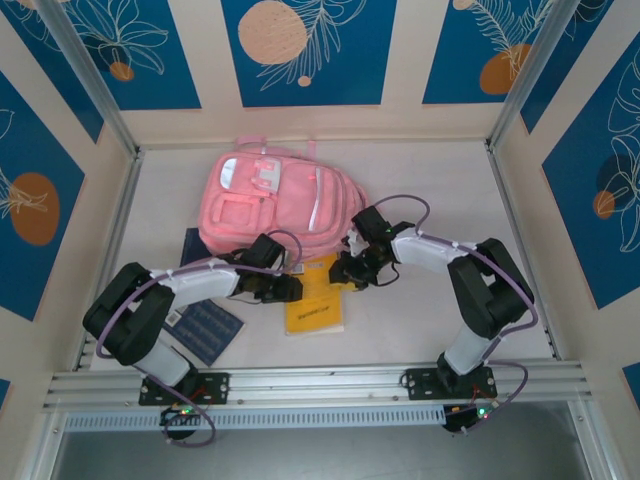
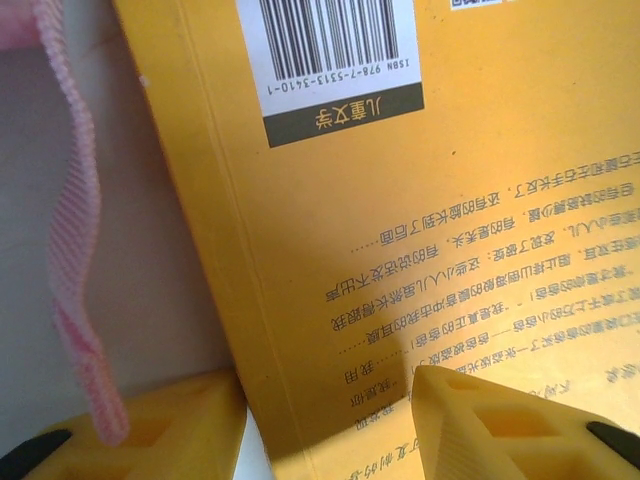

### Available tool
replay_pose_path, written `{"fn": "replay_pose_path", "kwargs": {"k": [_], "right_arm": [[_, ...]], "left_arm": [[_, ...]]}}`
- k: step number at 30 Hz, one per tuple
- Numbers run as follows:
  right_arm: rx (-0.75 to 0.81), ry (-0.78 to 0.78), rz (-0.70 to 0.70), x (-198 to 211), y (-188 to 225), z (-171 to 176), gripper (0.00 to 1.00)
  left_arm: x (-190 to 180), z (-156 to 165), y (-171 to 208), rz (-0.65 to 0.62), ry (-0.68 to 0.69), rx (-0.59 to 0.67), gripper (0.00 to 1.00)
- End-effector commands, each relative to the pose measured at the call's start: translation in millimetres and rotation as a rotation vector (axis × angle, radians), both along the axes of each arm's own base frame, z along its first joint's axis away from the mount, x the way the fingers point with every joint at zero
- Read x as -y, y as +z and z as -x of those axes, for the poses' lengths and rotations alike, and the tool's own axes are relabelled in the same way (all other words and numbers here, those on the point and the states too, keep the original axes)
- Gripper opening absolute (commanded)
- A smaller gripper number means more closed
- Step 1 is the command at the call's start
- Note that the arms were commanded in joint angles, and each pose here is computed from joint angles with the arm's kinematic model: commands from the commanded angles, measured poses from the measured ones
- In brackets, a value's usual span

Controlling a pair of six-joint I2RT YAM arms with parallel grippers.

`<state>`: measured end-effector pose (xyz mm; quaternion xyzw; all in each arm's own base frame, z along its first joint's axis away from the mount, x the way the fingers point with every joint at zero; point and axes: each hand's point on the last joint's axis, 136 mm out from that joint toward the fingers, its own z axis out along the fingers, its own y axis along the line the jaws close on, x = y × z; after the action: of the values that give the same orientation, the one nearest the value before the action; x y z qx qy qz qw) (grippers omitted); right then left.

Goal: Pack the student bag
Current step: Pick up the book at the center of the table.

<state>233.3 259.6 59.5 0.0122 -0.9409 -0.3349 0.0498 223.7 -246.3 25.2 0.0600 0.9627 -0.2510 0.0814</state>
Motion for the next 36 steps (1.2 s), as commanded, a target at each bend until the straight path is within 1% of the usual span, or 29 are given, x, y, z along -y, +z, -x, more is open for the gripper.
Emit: {"fn": "replay_pose_path", "kwargs": {"k": [1,4,11,12,15,17,19,24,26,31,36], "right_arm": [[-0.042,0.016,-0.184,-24,28,5,0.33],[-0.077,0.003,-0.220,-31,27,3,0.32],[-0.117,-0.027,-0.194,-28,6,5,0.24],[-0.122,-0.034,-0.194,-28,3,5,0.21],[-0.152,-0.045,-0.187,-26,-7,10,0.07],[-0.159,-0.049,-0.163,-21,-13,14,0.00],[-0.154,-0.055,-0.124,-12,-18,18,0.00],[-0.155,-0.107,-0.082,14,-23,28,0.00],[-0.157,-0.141,-0.084,25,-22,33,0.00],[-0.164,-0.211,-0.092,46,-21,45,0.00],[-0.188,-0.294,-0.143,56,-19,53,0.00]], "left_arm": [[14,12,-8,0.026,-0.076,-0.020,0.47],[17,12,-5,0.032,-0.083,-0.016,0.47],[16,15,0,0.036,-0.085,-0.009,0.47],[17,16,1,0.040,-0.086,-0.008,0.47],[17,16,3,0.047,-0.086,-0.006,0.47],[17,15,4,0.047,-0.085,-0.004,0.47],[16,16,6,0.045,-0.085,-0.003,0.47],[10,16,11,0.017,-0.085,0.017,0.54],[8,16,13,0.011,-0.082,0.020,0.57],[11,16,13,0.020,-0.087,0.010,0.59],[20,14,13,0.055,-0.090,-0.011,0.60]]}}
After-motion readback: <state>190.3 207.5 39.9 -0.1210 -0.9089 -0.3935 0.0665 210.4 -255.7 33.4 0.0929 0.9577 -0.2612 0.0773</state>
